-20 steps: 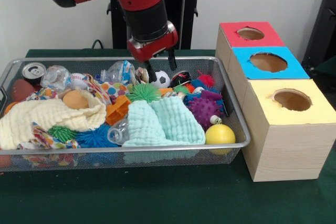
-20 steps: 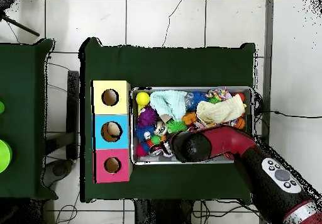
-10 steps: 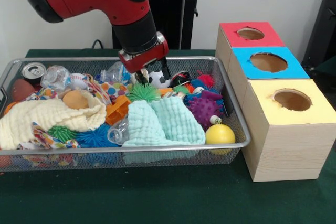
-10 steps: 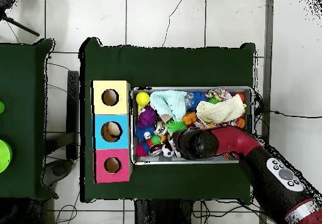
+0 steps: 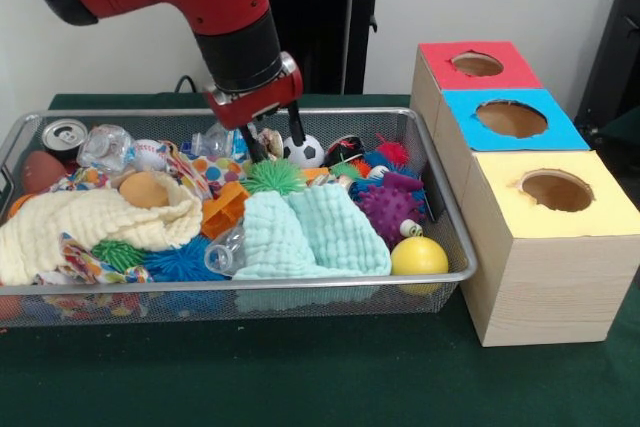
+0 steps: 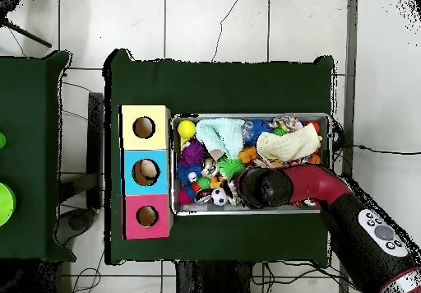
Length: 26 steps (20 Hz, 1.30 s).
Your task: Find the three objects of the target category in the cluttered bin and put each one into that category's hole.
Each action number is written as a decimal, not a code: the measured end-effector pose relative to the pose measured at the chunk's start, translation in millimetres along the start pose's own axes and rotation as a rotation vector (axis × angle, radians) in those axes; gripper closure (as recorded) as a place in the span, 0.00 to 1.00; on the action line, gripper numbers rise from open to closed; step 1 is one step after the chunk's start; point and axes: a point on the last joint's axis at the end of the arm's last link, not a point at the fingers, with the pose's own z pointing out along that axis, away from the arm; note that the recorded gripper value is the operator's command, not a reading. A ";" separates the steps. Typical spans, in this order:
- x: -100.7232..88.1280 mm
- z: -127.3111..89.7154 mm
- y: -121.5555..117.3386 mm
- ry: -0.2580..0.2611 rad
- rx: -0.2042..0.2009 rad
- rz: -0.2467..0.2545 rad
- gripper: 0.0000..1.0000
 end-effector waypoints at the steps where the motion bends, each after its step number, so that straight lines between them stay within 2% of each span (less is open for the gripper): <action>1: 0.0 -3.3 -1.8 -0.001 0.008 0.000 0.00; 7: 3.6 -30.1 -14.2 0.003 0.080 -0.003 0.00; 10: 9.4 -39.3 -19.1 0.020 0.129 -0.011 0.00; 15: 16.6 -39.5 -20.2 0.034 0.228 -0.057 0.00; 20: 18.9 -31.2 -14.0 -0.002 0.309 -0.084 0.00; 26: 29.6 -18.4 0.3 -0.038 0.354 -0.070 0.00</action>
